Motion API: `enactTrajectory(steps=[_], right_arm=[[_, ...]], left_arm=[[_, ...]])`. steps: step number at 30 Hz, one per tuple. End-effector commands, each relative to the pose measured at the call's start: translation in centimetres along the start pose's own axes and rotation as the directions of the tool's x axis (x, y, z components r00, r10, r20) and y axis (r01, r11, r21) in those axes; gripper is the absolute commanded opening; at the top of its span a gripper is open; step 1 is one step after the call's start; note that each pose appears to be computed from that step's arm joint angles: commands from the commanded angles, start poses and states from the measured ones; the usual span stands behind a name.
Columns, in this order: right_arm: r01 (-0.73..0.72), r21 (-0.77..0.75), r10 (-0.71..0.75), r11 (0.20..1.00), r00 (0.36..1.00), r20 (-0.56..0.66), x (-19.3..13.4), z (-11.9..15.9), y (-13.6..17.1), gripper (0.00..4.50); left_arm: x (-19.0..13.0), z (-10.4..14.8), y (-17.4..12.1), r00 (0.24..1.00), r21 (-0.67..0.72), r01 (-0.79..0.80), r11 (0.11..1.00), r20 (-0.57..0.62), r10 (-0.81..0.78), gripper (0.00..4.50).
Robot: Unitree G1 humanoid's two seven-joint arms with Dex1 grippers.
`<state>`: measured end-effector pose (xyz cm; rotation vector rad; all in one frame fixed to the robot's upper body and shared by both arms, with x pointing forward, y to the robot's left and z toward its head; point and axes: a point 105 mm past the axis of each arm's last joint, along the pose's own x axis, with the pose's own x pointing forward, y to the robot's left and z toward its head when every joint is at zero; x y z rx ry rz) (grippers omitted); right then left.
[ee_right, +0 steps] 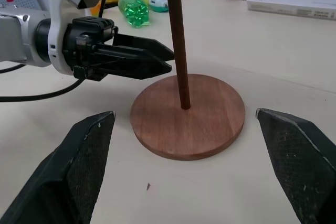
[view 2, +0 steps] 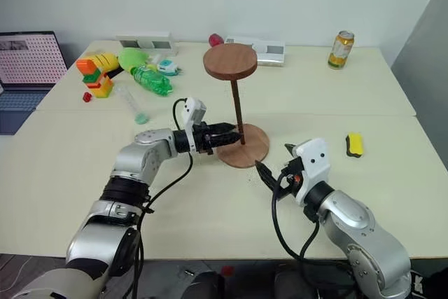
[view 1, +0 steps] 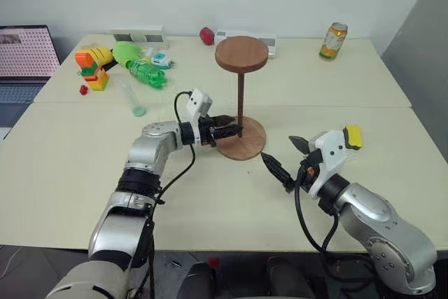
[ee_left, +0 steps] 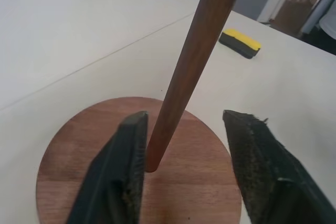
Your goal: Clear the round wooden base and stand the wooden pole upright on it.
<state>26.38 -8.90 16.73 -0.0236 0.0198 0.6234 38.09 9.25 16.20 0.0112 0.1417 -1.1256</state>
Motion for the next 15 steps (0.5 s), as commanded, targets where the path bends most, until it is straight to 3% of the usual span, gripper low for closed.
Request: enactTrajectory(steps=[1,6,10,15], right_arm=[[-0.023,-0.019,0.024,1.0,0.999,0.027,-0.3,0.9,-0.3,4.5],[-0.162,-0.102,0.153,0.981,0.984,-0.093,-2.1,0.3,-1.3,4.5],[-0.295,-0.151,0.26,0.943,0.941,-0.215,-3.4,0.5,-3.2,4.5],[-0.278,-0.163,0.237,0.947,0.943,-0.233,-3.3,0.8,-5.7,4.5]], left_arm=[[-1.4,1.3,-0.6,1.0,0.052,0.025,0.998,-0.004,-0.025,3.5],[-5.9,1.6,-0.4,0.983,0.111,0.069,0.991,-0.175,-0.049,4.48],[-9.9,2.3,1.0,0.941,0.231,0.041,0.972,-0.336,0.04,4.48],[-11.8,3.4,1.7,0.941,0.257,-0.014,0.966,-0.324,0.1,4.48]])
